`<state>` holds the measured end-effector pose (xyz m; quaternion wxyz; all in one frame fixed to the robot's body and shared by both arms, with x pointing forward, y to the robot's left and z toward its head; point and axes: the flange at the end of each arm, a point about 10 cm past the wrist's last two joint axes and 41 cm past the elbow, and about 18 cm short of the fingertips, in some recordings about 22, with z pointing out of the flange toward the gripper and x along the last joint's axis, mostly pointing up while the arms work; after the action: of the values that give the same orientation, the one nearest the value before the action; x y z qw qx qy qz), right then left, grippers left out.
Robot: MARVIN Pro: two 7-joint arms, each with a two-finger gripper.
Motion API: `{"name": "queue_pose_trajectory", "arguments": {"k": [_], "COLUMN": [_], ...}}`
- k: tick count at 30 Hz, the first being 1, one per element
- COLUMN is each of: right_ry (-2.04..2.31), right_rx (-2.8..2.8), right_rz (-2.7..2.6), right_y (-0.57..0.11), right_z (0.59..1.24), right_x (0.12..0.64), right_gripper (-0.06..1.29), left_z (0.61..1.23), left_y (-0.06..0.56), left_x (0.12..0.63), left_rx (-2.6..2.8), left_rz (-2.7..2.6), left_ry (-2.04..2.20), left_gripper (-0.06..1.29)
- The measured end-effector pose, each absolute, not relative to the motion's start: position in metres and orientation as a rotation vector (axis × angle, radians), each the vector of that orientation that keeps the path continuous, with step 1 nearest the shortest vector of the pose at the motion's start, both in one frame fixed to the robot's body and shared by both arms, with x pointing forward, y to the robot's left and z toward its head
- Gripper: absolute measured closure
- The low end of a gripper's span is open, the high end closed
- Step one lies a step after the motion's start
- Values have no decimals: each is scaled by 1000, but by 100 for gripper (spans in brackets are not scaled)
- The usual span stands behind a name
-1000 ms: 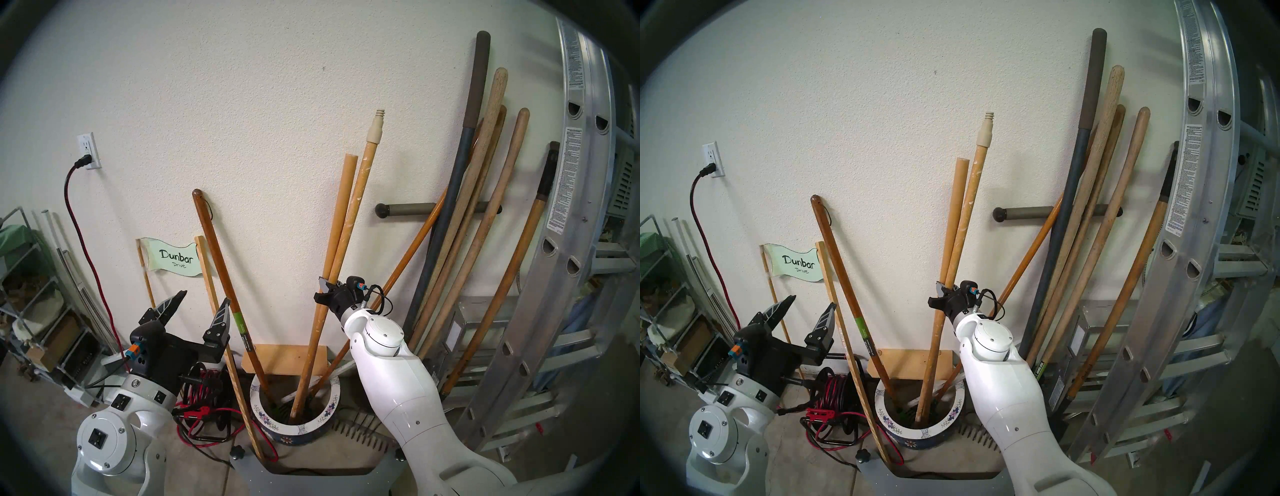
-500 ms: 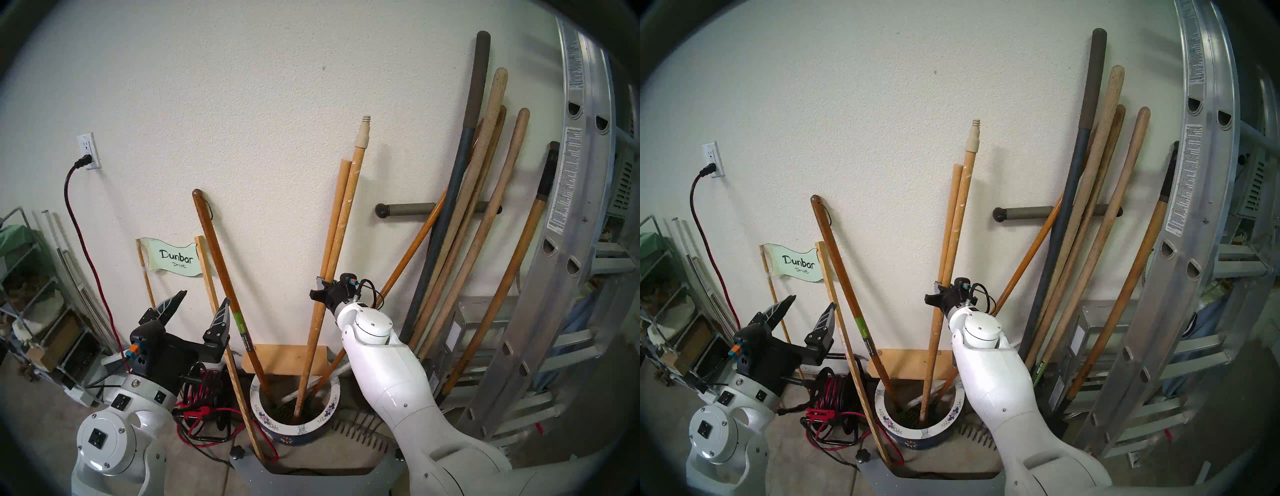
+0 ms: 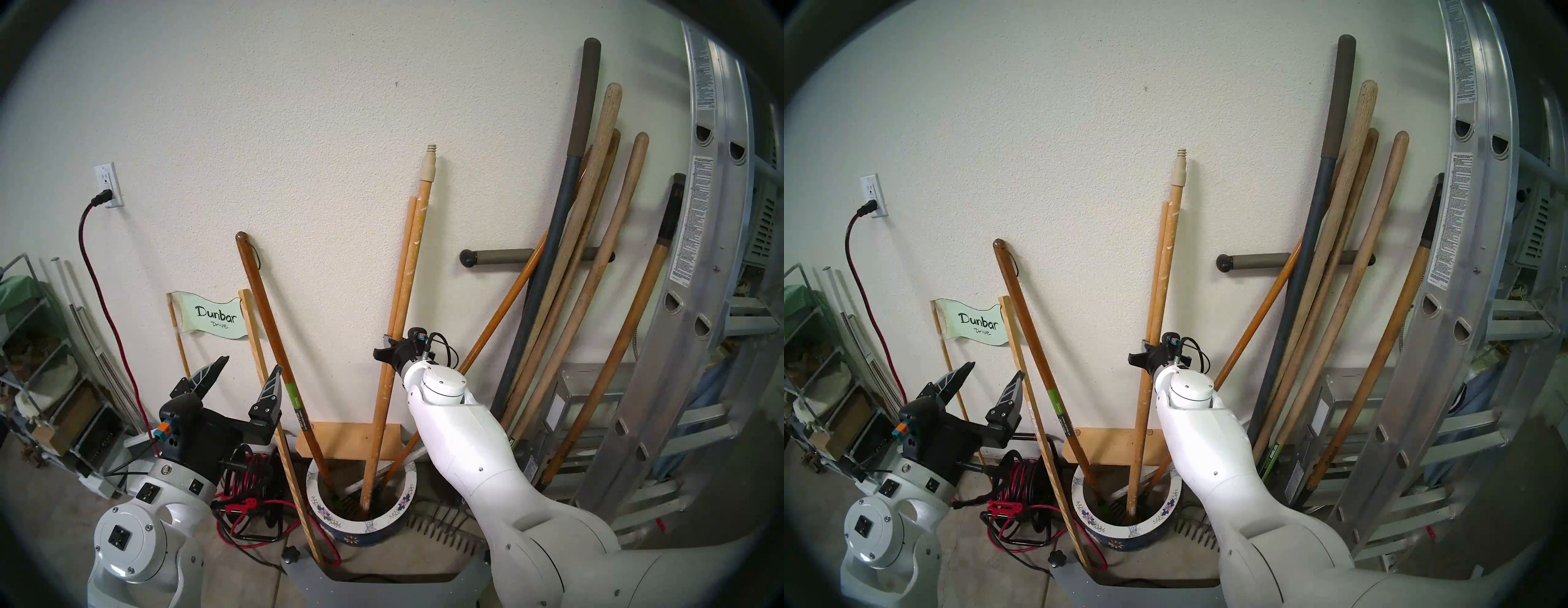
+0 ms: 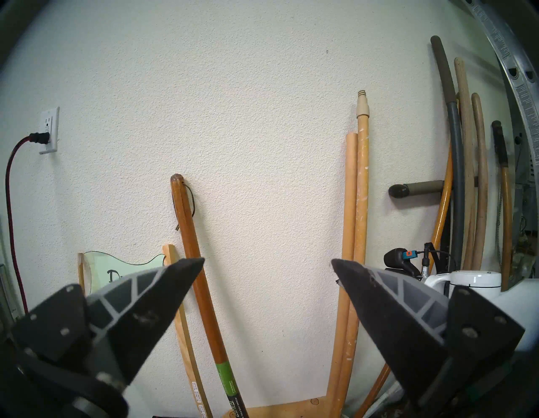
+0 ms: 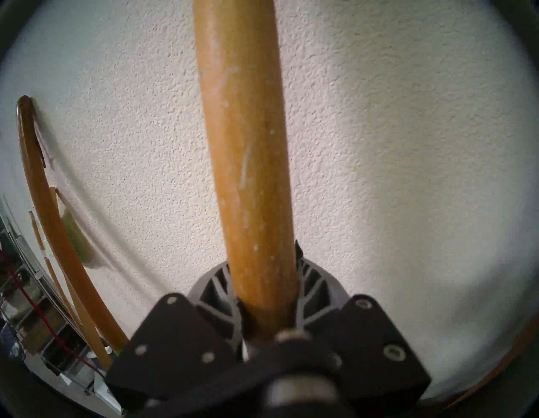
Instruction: Put wooden sticks into the pot
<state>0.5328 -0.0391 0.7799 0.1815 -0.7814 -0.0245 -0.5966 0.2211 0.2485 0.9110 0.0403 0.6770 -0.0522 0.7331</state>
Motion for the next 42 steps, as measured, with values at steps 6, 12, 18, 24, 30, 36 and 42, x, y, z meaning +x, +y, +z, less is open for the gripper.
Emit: {"name": "queue_pose_trajectory", "arguments": {"k": [6,12,18,24,30,36,42], "right_ry": [-60,-51,-59,-61,-56,-48,-42], "right_rx": [-2201,-2184,-2166,-2147,-2096,-2078,-2080], "right_rz": [-1690,-1691,-1698,-1710,-1758,-1776,-1775], "right_y": [-34,-32,-33,-33,-35,-39,-43], "right_z": [776,775,775,781,801,808,810], "right_x": [539,542,543,545,552,555,557], "right_gripper": [100,100,100,89,75,17,2], "left_z": [911,911,911,911,911,911,911], "left_y": [249,249,248,248,249,249,249], "left_x": [221,221,221,221,221,221,221], "left_rx": [2074,2074,2074,2074,2074,2073,2073], "left_rz": [2246,2246,2245,2245,2245,2245,2245], "left_ry": [-160,-160,-160,-160,-160,-160,-160], "left_gripper": [-2,-2,-2,-2,-2,-2,-2]}}
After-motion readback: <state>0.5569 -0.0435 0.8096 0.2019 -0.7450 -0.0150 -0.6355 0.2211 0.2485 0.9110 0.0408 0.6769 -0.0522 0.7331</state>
